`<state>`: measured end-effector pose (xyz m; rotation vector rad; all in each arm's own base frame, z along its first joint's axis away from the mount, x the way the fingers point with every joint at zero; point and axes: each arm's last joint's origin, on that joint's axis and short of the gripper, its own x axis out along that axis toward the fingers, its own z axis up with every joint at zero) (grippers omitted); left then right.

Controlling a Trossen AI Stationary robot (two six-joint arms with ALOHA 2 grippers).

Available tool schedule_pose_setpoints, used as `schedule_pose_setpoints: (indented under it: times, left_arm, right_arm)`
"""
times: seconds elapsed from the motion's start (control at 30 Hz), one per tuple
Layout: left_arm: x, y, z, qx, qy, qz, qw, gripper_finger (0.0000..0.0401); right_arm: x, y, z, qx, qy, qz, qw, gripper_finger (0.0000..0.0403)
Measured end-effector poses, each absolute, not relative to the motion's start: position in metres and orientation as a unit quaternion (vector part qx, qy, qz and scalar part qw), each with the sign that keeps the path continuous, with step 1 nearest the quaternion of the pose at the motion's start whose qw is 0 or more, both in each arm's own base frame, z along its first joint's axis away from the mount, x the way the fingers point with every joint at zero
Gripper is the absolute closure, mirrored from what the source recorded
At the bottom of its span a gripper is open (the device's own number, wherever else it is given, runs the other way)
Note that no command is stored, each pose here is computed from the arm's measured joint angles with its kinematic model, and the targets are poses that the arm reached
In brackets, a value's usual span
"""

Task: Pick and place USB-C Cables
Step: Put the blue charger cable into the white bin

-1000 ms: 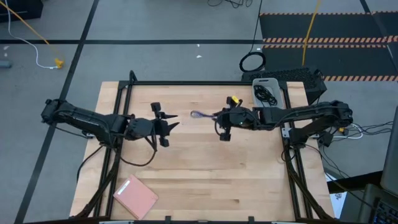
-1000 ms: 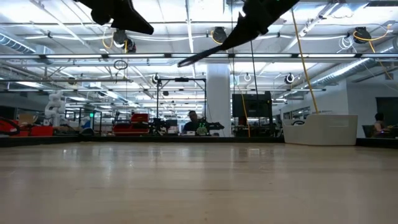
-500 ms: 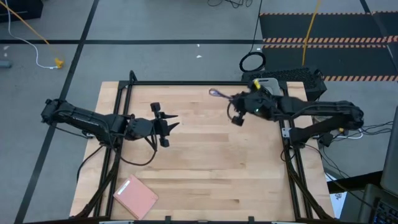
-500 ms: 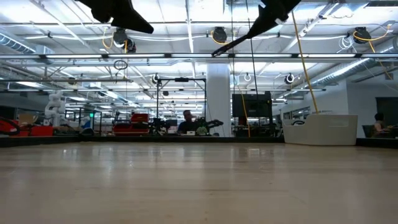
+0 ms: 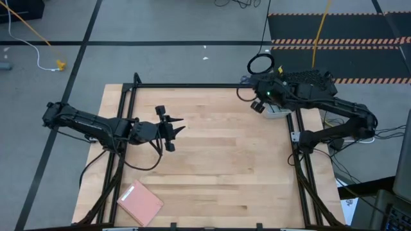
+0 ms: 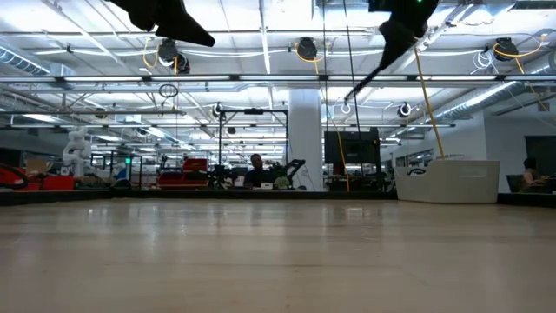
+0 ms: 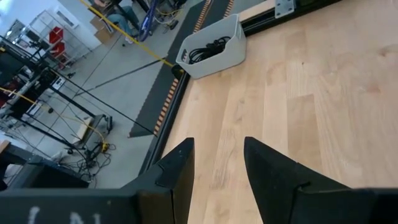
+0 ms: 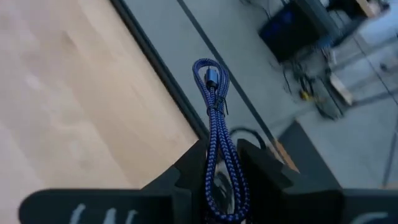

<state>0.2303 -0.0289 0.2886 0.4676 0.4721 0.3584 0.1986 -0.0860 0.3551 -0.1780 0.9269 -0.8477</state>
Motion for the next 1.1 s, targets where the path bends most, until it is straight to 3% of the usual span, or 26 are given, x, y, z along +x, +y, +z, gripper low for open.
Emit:
schedule_pose_setpoints:
  times: [0.53,1.1]
  left_arm:
    - [0.230,-0.029,0.288,0.219,0.229,0.174,0.932,0.0258]
    - [0.230,-0.029,0.288,0.209,0.227,0.175,0.935,0.0258]
  right_arm:
    - [0.175,-0.128,0.327,0.010,0.554,-0.472,0.686,0.0328]
    - [0.171,-0.159,0.307,0.079,0.584,-0.496,0.638,0.0328]
